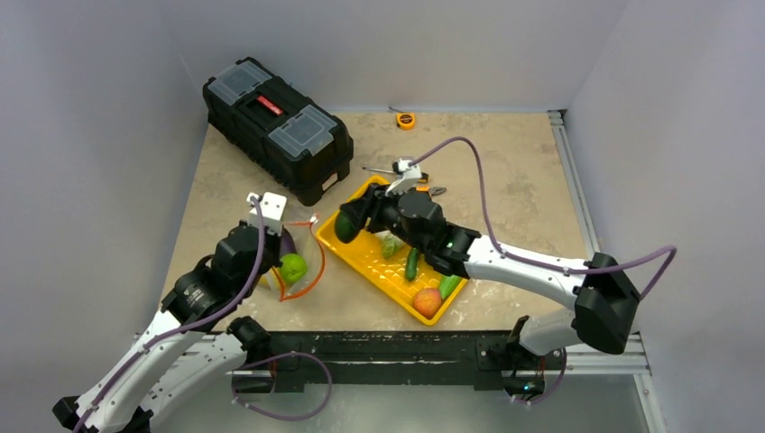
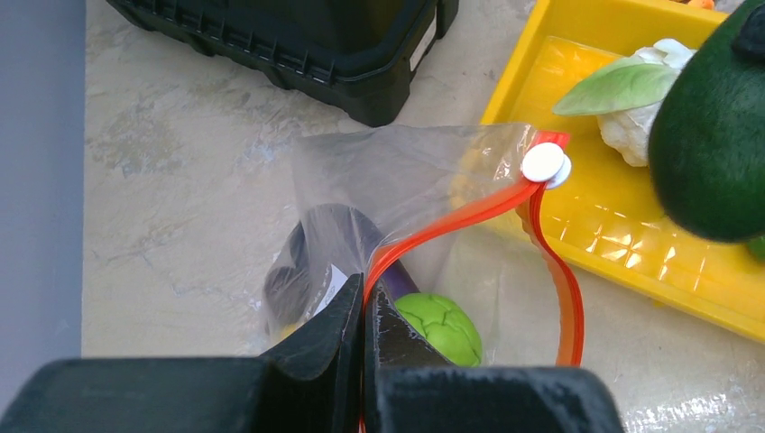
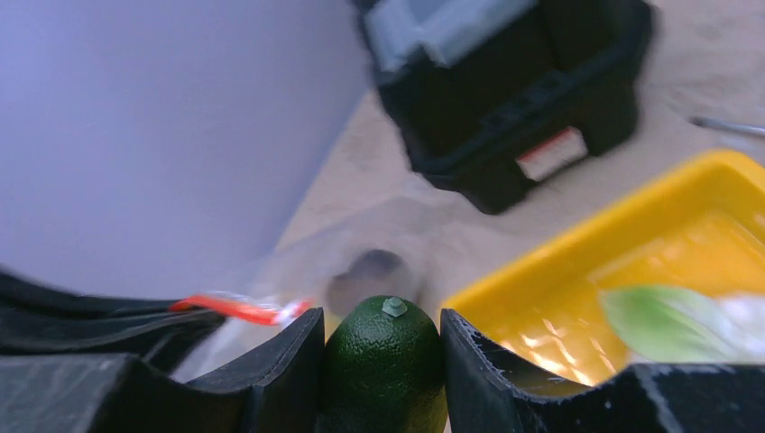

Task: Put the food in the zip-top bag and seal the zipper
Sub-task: Pick up the fake fruit from the bin, then place the fake fruit in the zipper food storage bag.

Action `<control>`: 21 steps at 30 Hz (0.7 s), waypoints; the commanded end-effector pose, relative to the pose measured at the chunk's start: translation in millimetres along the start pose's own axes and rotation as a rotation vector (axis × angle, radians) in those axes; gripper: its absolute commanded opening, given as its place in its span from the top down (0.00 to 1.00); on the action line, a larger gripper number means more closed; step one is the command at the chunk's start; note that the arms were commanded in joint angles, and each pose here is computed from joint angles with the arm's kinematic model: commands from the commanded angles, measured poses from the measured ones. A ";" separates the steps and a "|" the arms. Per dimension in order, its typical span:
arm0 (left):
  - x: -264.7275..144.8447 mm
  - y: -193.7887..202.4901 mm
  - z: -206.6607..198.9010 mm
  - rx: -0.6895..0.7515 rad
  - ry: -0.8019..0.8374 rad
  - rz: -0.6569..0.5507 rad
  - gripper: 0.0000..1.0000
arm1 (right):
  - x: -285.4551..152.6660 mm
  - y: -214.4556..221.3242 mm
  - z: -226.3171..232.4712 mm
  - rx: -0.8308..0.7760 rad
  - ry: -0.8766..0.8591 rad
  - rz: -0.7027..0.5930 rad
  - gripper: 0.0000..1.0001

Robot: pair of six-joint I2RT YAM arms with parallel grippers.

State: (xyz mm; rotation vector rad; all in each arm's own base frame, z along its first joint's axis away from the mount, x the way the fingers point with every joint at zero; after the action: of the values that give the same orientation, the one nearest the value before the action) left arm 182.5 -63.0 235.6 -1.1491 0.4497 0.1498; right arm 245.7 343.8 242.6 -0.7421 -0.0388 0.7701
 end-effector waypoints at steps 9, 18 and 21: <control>-5.9 -15.9 13.2 -0.067 -0.066 -0.076 1.00 | 3.7 47.7 131.9 -0.254 -0.334 -0.160 1.00; -5.0 -15.1 13.1 -0.067 -0.068 -0.075 1.00 | 21.4 75.4 110.0 -0.256 -0.247 -0.222 1.00; -4.9 -14.9 13.4 -0.068 -0.071 -0.073 1.00 | 28.1 83.7 103.9 -0.243 -0.238 -0.216 1.00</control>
State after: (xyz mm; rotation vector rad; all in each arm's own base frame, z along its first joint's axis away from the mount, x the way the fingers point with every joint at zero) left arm 181.6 -56.4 242.4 -1.1678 0.3992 0.1524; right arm 174.0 466.0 250.3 -0.9128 -0.4134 0.7428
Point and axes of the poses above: each gripper's point midway between its finger pads, its own x axis out along the fingers, its own z axis along the line the jaws close on, y = z × x, the point moved 3 cm from there along -x, back along the fingers, and after that the axes turned 12 degrees about x, right-handed, at the moved point
